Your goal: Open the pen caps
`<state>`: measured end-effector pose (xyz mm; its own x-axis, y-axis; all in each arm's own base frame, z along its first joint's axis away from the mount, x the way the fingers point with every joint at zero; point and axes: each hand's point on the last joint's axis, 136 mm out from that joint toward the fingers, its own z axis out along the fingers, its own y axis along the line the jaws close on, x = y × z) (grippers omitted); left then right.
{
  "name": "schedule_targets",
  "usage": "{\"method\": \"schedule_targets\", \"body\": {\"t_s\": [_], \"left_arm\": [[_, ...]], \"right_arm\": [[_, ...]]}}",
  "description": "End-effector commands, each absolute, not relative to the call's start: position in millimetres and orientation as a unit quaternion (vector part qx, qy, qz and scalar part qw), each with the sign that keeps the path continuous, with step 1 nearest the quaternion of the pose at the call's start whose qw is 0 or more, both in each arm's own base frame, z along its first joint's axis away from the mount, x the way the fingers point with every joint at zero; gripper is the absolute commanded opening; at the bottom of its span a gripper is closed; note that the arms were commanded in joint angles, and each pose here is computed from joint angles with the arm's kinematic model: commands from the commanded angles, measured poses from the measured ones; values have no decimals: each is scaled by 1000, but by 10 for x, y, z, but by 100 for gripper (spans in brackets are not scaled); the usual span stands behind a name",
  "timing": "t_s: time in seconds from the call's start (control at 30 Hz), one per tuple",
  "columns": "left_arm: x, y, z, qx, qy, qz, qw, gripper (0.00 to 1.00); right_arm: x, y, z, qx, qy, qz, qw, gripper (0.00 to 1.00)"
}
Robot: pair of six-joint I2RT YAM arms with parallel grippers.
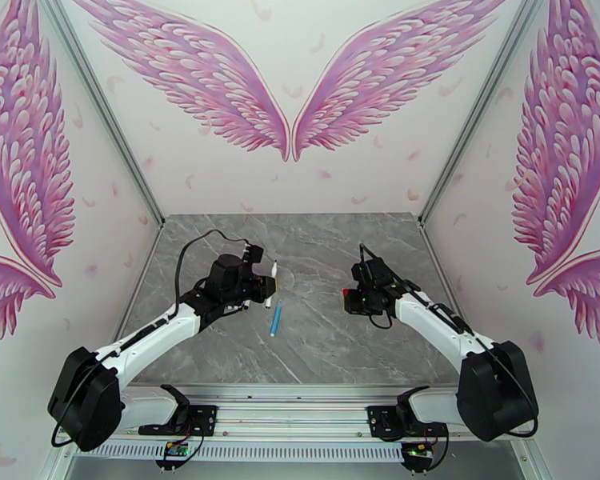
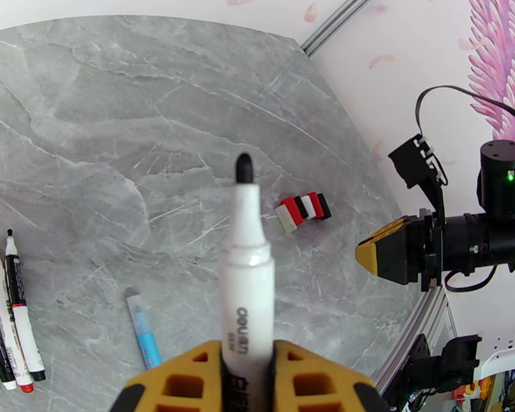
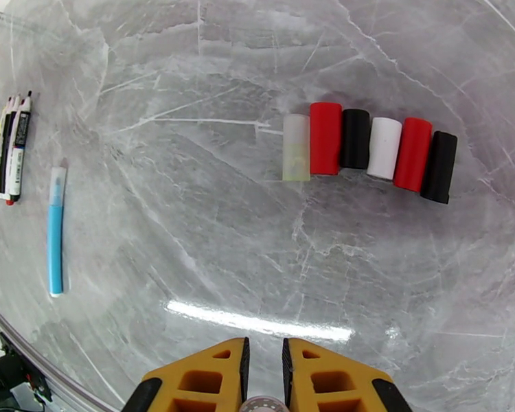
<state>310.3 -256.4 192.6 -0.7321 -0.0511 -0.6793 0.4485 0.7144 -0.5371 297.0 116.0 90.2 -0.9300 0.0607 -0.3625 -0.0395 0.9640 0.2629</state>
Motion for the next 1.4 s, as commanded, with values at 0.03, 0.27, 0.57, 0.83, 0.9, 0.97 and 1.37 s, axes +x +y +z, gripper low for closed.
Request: {"method": "schedule_targets", "body": {"t_s": [0.03, 0.27, 0.57, 0.83, 0.9, 0.97, 1.37], "left_arm": [[3059, -2608, 2039, 150, 851, -364, 347, 0], [2960, -2558, 1989, 163, 853, -354, 347, 0], [2807, -2540, 1883, 170, 853, -354, 344, 0], [2788, -2580, 1871, 171, 849, -359, 348, 0], [2793, -2585, 1870, 171, 849, -359, 348, 0], [2806, -2588, 1864, 170, 850, -357, 347, 0], [2849, -2659, 1849, 172, 854, -354, 339, 0]], "right_arm": [[2931, 1199, 830, -1, 975, 145, 168, 13], [2855, 1225, 605, 2, 982, 127, 141, 13], [2936, 1245, 363, 4, 989, 88, 115, 13], [3008, 1196, 210, 11, 992, 63, 106, 13], [3026, 1199, 191, 10, 993, 61, 105, 13], [3044, 1184, 175, 9, 993, 53, 105, 13], [3065, 1176, 98, 4, 994, 40, 102, 22]]}}
